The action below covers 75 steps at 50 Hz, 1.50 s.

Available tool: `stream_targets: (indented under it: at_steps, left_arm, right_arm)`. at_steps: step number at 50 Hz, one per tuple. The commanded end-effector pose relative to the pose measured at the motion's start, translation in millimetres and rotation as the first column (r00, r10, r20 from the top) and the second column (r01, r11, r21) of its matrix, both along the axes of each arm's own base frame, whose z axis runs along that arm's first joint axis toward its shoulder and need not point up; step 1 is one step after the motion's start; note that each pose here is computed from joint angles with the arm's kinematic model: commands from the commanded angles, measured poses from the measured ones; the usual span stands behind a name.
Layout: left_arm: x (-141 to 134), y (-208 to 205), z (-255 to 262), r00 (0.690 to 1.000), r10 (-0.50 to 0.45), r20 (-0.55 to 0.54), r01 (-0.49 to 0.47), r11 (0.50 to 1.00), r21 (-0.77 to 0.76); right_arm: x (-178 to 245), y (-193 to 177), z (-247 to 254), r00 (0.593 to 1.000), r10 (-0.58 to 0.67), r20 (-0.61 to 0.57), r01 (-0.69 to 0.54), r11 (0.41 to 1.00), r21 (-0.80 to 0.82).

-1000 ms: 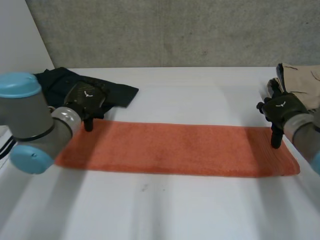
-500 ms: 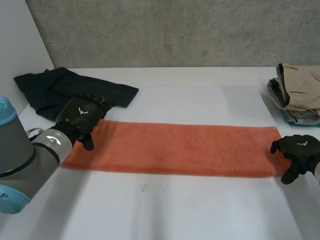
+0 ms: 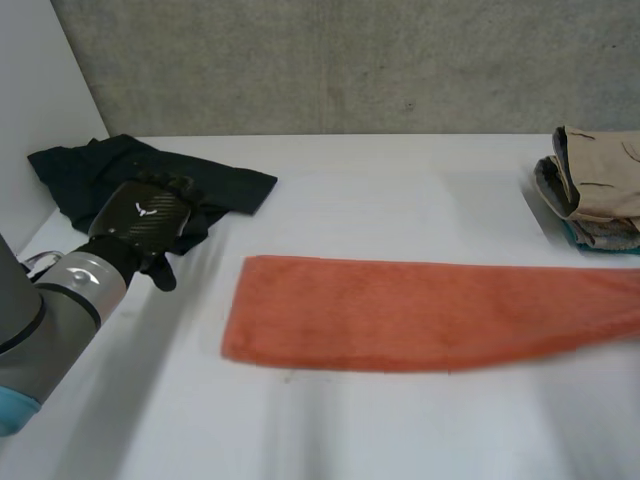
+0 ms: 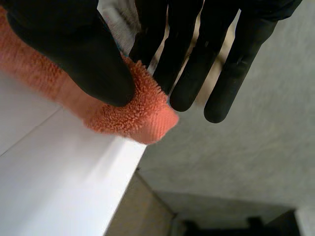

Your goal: Fold the laundry.

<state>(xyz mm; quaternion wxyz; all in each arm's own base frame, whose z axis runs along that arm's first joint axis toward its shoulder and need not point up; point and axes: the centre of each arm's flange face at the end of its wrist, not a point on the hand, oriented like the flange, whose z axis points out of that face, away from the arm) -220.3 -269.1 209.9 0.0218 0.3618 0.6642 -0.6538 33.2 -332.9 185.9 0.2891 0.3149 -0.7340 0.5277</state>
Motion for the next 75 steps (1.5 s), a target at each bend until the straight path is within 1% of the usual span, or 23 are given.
stream_targets:
  at_steps: [1,4,8,9,11,12,15,20,25,29,30,34,41,42,46,50,54,57,60,64,68,72,75]
  left_arm:
    - [4,5,6,1.0,0.011,-0.019,-0.011,1.0,-0.009]
    - [7,5,10,0.999,0.023,-0.03,-0.023,1.0,-0.018]
    - [8,6,15,0.999,0.027,-0.047,-0.028,0.999,-0.024]
    - [8,6,15,0.998,0.027,-0.048,-0.029,0.999,-0.024]
    - [8,7,15,0.998,0.027,-0.052,-0.028,0.999,-0.02]
    - [8,7,15,0.998,0.027,-0.052,-0.028,0.999,-0.022]
    - [8,8,13,0.998,0.027,-0.05,-0.028,1.0,-0.011]
    - [6,11,12,0.999,0.016,-0.052,-0.017,1.0,-0.012]
    - [4,10,13,0.999,0.01,-0.053,-0.011,1.0,-0.018]
    - [0,9,15,0.998,-0.003,-0.056,0.001,1.0,-0.028]
    - [-2,9,17,0.998,-0.009,-0.058,0.007,0.999,-0.036]
    - [-15,14,21,0.997,-0.055,-0.062,0.051,0.997,-0.055]
    - [-37,25,23,0.989,-0.13,-0.065,0.126,0.99,-0.066]
    - [-39,26,22,0.988,-0.138,-0.064,0.134,0.989,-0.063]
    - [-53,35,14,0.981,-0.183,-0.056,0.181,0.983,-0.04]
    - [-60,40,8,0.978,-0.204,-0.052,0.203,0.979,-0.025]
    - [-60,40,7,0.978,-0.201,-0.051,0.2,0.98,-0.022]
    - [-59,40,6,0.979,-0.199,-0.05,0.198,0.98,-0.018]
    - [-58,42,8,0.979,-0.197,-0.05,0.197,0.98,-0.019]
    - [-56,44,14,0.98,-0.194,-0.052,0.192,0.981,-0.033]
    - [-50,42,22,0.983,-0.175,-0.058,0.172,0.984,-0.055]
    - [-42,37,22,0.987,-0.147,-0.063,0.144,0.988,-0.05]
    - [-38,35,21,0.988,-0.128,-0.091,0.126,0.992,-0.031]
  right_arm:
    - [109,10,27,0.931,0.363,-0.046,-0.366,0.924,-0.108]
    - [153,27,35,0.867,0.495,-0.061,-0.498,0.855,-0.146]
    - [226,66,47,0.709,0.699,-0.096,-0.7,0.68,-0.218]
    - [253,83,40,0.634,0.767,-0.098,-0.766,0.606,-0.216]
    - [282,101,26,0.549,0.83,-0.093,-0.828,0.525,-0.198]
    - [308,118,13,0.468,0.879,-0.088,-0.875,0.448,-0.185]
    - [345,149,-12,0.345,0.936,-0.074,-0.931,0.332,-0.149]
    - [377,180,-49,0.235,0.971,-0.045,-0.968,0.23,-0.096]
    - [386,182,-62,0.251,0.967,-0.043,-0.965,0.247,-0.083]
    - [376,167,-49,0.402,0.916,-0.015,-0.912,0.399,-0.099]
    - [370,165,-40,0.463,0.886,0.042,-0.878,0.464,-0.114]
    - [334,146,2,0.577,0.777,0.252,-0.761,0.623,-0.179]
    - [274,129,12,0.655,0.56,0.507,-0.608,0.789,-0.086]
    - [260,126,3,0.693,0.501,0.518,-0.577,0.817,-0.018]
    - [221,117,-24,0.795,0.351,0.495,-0.48,0.863,0.158]
    - [199,111,-46,0.854,0.303,0.423,-0.427,0.873,0.237]
    - [194,98,-59,0.884,0.314,0.345,-0.407,0.881,0.241]
    - [198,76,-45,0.894,0.356,0.272,-0.393,0.914,0.096]
    - [207,62,-21,0.892,0.395,0.221,-0.395,0.918,-0.046]
    - [244,71,25,0.835,0.521,0.176,-0.49,0.851,-0.191]
    - [319,118,15,0.665,0.725,0.178,-0.704,0.688,-0.175]
    - [359,162,-10,0.498,0.842,0.205,-0.843,0.526,-0.113]
    - [369,181,-37,0.409,0.878,0.25,-0.902,0.43,-0.035]
